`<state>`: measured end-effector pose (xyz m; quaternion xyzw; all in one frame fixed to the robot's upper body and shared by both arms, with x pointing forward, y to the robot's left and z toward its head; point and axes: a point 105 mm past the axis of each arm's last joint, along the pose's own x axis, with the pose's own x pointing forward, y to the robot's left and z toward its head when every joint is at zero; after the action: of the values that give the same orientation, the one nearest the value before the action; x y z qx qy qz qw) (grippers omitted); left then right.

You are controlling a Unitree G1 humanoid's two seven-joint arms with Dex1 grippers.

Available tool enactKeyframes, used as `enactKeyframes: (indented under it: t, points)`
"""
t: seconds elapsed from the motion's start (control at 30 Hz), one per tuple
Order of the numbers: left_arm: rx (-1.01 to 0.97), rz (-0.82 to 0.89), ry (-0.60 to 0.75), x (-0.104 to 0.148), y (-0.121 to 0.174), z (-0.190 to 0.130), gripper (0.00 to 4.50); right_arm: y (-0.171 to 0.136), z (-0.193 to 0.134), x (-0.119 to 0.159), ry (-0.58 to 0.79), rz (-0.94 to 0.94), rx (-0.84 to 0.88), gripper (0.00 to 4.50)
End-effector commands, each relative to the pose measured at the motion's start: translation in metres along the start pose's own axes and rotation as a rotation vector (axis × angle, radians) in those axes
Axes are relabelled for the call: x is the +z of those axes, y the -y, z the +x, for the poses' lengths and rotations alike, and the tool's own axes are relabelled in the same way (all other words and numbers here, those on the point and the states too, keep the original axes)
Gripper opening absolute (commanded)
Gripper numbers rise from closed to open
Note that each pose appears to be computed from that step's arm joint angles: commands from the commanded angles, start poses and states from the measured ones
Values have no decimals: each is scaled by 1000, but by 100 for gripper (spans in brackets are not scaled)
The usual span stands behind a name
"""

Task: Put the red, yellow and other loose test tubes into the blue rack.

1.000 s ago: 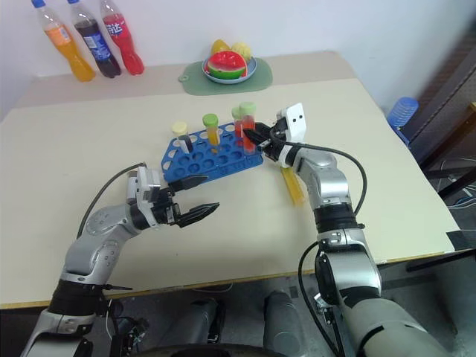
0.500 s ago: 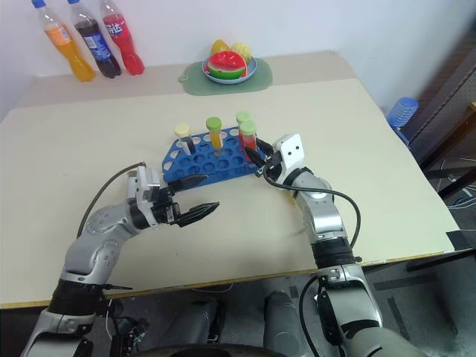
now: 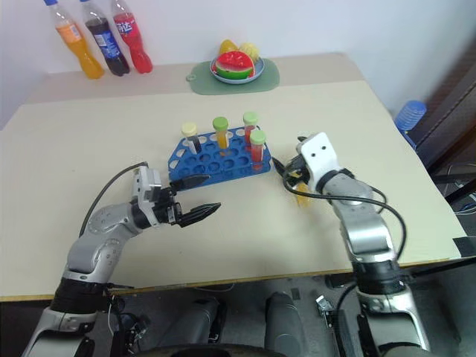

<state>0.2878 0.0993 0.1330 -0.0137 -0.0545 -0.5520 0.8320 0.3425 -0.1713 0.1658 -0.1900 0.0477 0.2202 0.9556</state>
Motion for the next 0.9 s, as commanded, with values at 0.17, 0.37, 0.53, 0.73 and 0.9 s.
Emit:
enactKeyframes:
  t: [0.17,0.37,0.53,0.73,0.9]
  points:
    - [-101,61,-18,-1,5,6,436,17,-23,9,-221,349,0,422]
    - [-178,123,-76,-8,10,7,436,9,-13,4,-336,468,61,422]
    - [-185,133,-75,-7,11,7,436,6,-2,-2,-390,482,88,422]
    - [-161,132,-70,-6,13,5,436,6,12,-19,-471,446,110,422]
    - [-135,126,-67,-6,14,3,436,8,21,-34,-515,403,107,422]
